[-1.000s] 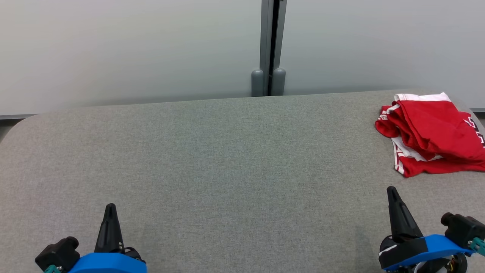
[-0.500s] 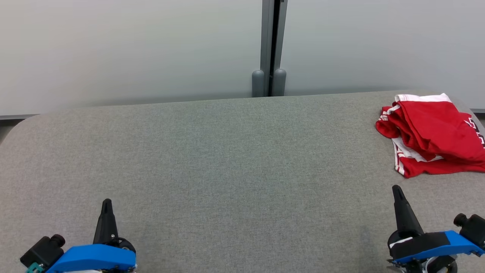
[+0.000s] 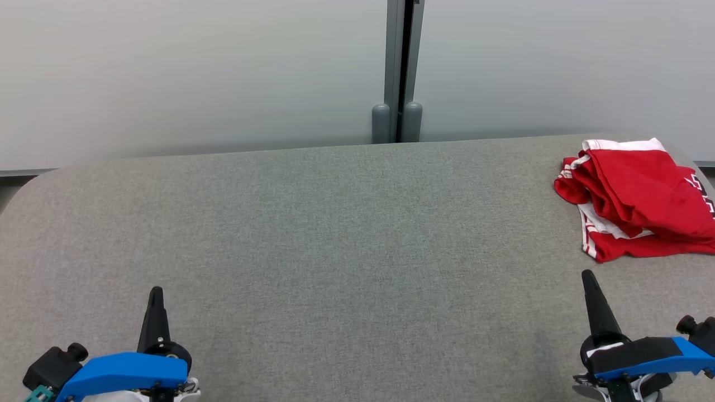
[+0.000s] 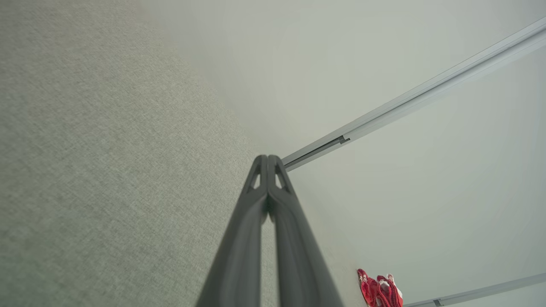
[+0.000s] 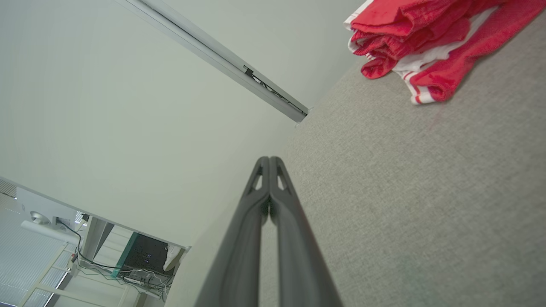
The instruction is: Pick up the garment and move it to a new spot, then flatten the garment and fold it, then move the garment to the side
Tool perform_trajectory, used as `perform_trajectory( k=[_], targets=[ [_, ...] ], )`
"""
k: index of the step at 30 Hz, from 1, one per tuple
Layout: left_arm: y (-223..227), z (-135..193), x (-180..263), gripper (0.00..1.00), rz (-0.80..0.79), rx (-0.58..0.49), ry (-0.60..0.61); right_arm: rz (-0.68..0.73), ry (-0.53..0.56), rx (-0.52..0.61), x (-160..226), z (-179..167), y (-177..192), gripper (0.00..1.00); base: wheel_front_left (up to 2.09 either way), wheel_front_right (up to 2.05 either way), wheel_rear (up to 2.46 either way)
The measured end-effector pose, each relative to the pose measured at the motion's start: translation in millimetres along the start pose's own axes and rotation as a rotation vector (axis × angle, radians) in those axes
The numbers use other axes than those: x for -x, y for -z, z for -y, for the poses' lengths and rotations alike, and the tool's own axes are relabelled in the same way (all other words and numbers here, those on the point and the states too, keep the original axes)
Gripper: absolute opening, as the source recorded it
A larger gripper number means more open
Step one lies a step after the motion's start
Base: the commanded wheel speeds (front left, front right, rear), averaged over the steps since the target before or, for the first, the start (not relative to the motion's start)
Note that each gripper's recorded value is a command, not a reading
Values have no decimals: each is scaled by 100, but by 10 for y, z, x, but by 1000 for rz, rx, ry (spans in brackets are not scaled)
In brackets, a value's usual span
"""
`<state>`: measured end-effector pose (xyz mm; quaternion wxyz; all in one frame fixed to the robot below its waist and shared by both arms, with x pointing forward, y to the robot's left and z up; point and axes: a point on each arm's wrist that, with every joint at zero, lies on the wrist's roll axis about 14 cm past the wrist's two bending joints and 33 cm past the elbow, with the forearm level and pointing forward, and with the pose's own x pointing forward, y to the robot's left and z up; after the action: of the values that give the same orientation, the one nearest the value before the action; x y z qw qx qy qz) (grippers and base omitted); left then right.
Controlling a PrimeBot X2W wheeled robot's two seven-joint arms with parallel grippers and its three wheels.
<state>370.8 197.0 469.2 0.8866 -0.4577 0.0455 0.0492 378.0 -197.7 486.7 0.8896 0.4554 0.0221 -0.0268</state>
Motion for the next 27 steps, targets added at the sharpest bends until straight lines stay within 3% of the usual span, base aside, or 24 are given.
perform_trajectory(
  k=[27],
  targets=[
    [-79,106,-62,0,-5,281,39,-4,-11,-280,-36,-35,-45,0,0,0,0]
  ],
)
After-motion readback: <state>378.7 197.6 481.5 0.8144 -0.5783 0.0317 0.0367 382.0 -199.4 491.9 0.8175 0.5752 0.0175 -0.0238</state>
